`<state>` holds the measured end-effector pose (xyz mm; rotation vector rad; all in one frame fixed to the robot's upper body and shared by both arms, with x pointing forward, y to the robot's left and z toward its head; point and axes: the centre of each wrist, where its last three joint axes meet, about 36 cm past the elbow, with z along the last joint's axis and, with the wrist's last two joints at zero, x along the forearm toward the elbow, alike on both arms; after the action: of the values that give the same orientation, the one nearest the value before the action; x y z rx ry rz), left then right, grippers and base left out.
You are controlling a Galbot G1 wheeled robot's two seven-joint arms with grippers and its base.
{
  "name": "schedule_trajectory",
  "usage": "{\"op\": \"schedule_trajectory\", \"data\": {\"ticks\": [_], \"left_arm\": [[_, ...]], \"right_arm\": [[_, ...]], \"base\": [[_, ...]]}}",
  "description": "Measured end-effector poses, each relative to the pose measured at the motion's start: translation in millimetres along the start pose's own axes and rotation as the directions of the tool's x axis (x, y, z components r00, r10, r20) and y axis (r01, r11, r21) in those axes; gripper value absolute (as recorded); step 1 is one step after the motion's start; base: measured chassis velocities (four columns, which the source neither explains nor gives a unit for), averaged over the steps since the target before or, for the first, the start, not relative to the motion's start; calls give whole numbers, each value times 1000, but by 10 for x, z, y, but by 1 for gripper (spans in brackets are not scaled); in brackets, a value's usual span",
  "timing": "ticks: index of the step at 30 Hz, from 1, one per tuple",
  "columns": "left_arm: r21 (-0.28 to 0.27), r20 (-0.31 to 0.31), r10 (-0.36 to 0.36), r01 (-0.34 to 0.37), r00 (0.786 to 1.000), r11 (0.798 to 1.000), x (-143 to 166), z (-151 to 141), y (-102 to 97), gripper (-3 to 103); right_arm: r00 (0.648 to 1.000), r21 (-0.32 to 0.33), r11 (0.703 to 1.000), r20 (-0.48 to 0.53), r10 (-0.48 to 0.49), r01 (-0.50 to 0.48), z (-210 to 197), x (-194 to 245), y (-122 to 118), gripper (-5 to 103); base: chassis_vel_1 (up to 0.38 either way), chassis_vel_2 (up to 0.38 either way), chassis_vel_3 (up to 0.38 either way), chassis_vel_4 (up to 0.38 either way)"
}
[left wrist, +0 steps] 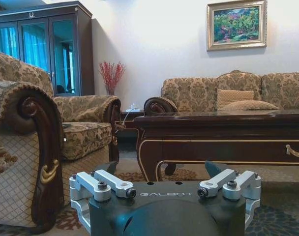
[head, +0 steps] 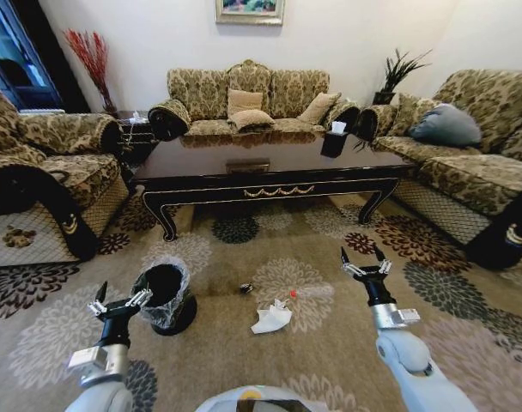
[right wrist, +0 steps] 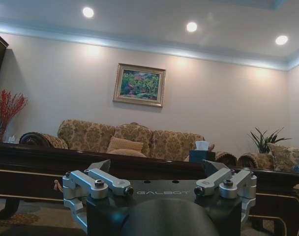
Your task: Move to the front of the table and pick up the trash from the floor, then place it into the trash bin.
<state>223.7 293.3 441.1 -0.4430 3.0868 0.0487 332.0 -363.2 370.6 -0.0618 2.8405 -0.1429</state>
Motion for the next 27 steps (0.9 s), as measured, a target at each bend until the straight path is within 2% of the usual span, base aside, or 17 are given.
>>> {"op": "schedule_trajectory", "data": {"ticks": [9, 14, 17, 19, 22, 23, 24, 25, 27], "left_arm": [[0, -9, -17, 17, 1000, 1000, -49, 16, 24, 100], [30, -60, -61, 63, 996, 998, -141, -27, 0, 100], [50, -125, -126, 133, 984, 990, -364, -132, 21, 100], [56, -144, -133, 143, 980, 988, -417, -160, 34, 100], [90, -277, -125, 155, 953, 984, -627, -235, 121, 100], [90, -277, -125, 155, 953, 984, -627, -235, 121, 100], [94, -323, -121, 160, 939, 983, -677, -230, 145, 100], [101, -410, -121, 176, 904, 979, -755, -193, 190, 100], [116, -496, -115, 197, 861, 973, -828, -116, 233, 100]], "right_arm": [[1000, -5, 1000, 18, -9, 9, 28, -10, 34, 100], [999, -17, 1000, 34, -13, 14, 60, -6, 92, 100], [1000, -13, 1000, 25, -12, 12, 102, 15, 136, 100], [1000, -13, 1000, 23, -12, 12, 111, 19, 143, 100], [1000, -12, 1000, 17, -13, 13, 158, 42, 177, 100], [1000, -12, 1000, 17, -13, 13, 158, 42, 177, 100], [1000, -11, 1000, 17, -13, 14, 170, 45, 186, 100], [1000, -9, 1000, 18, -14, 14, 186, 48, 199, 100], [1000, -7, 1000, 17, -15, 15, 203, 55, 213, 100]], "base": [[-102, 109, 95, -101], [-42, 63, 57, -76], [0, 0, 0, 0], [0, 0, 0, 0], [0, 0, 0, 0], [0, 0, 0, 0], [0, 0, 0, 0], [0, 0, 0, 0], [0, 0, 0, 0]]}}
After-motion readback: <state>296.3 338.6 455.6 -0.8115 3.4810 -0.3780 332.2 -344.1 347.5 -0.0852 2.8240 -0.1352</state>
